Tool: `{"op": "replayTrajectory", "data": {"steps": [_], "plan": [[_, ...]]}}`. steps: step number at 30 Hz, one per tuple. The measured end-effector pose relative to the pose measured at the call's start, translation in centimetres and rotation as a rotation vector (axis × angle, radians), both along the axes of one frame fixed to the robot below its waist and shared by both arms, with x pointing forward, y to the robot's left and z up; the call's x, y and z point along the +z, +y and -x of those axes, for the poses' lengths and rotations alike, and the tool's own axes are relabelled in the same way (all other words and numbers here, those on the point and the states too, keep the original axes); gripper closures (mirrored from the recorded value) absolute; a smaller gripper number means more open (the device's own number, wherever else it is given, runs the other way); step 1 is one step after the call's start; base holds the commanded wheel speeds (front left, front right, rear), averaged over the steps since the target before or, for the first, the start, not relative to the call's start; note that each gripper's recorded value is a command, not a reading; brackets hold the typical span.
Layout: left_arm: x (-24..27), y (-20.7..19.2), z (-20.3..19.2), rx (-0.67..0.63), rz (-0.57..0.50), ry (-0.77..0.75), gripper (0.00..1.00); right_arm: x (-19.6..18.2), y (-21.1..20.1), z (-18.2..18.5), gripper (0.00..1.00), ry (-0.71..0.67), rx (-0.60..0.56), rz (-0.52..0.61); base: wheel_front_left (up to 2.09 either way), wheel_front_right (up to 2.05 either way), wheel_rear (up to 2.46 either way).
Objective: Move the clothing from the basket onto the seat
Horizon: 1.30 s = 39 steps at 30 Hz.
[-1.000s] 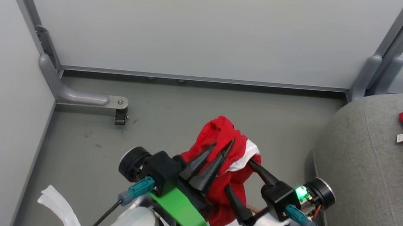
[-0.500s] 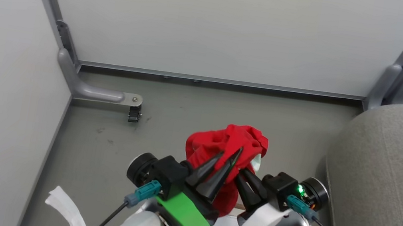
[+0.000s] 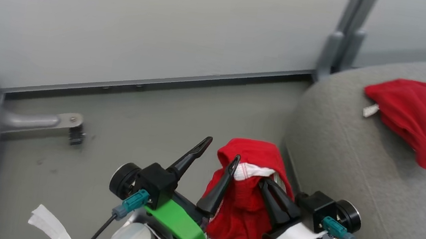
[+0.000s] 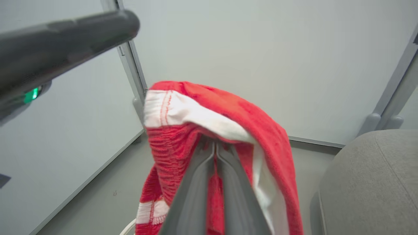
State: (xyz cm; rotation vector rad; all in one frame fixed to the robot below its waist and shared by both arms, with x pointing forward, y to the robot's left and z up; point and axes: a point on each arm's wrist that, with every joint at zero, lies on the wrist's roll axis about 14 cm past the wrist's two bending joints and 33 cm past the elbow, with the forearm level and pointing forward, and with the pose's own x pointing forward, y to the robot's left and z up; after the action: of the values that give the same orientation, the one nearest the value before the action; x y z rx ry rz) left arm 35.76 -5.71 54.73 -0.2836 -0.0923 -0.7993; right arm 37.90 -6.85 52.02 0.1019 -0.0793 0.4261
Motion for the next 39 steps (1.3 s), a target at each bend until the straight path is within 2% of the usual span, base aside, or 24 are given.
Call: {"op": "replayTrajectory", "data": {"steps": [13,16,23,29,32,35,39], "plan": [[-1.7,-8.5,2.2,-0.274,-0.013,0.045,0.00,-0.5,-11.3,3.2,1.00,0.019,-0.338,-0.001,0.00,0.00,0.00],[-2.2,-9.7,2.6,-0.314,-0.021,0.050,0.00,0.1,-14.0,3.6,1.00,0.004,-0.400,0.029,0.00,0.00,0.00],[-4.6,-11.1,2.3,-0.369,-0.036,0.103,0.00,7.8,-20.3,0.9,1.00,-0.191,-0.472,0.208,0.00,0.00,0.00],[-6.8,-11.2,0.8,-0.386,-0.050,0.139,0.00,18.6,-27.1,-2.1,1.00,-0.419,-0.584,0.414,0.00,0.00,0.00],[-7.9,-10.9,-0.3,-0.379,-0.051,0.155,0.00,22.1,-29.8,-3.5,1.00,-0.473,-0.649,0.482,0.00,0.00,0.00],[-8.8,-10.5,-1.5,-0.366,-0.051,0.170,0.00,23.3,-31.9,-5.0,1.00,-0.486,-0.709,0.521,0.00,0.00,0.00],[-10.0,-9.4,-3.5,-0.324,-0.042,0.190,0.00,20.6,-34.8,-7.8,1.00,-0.396,-0.777,0.496,0.00,0.00,0.00]]}}
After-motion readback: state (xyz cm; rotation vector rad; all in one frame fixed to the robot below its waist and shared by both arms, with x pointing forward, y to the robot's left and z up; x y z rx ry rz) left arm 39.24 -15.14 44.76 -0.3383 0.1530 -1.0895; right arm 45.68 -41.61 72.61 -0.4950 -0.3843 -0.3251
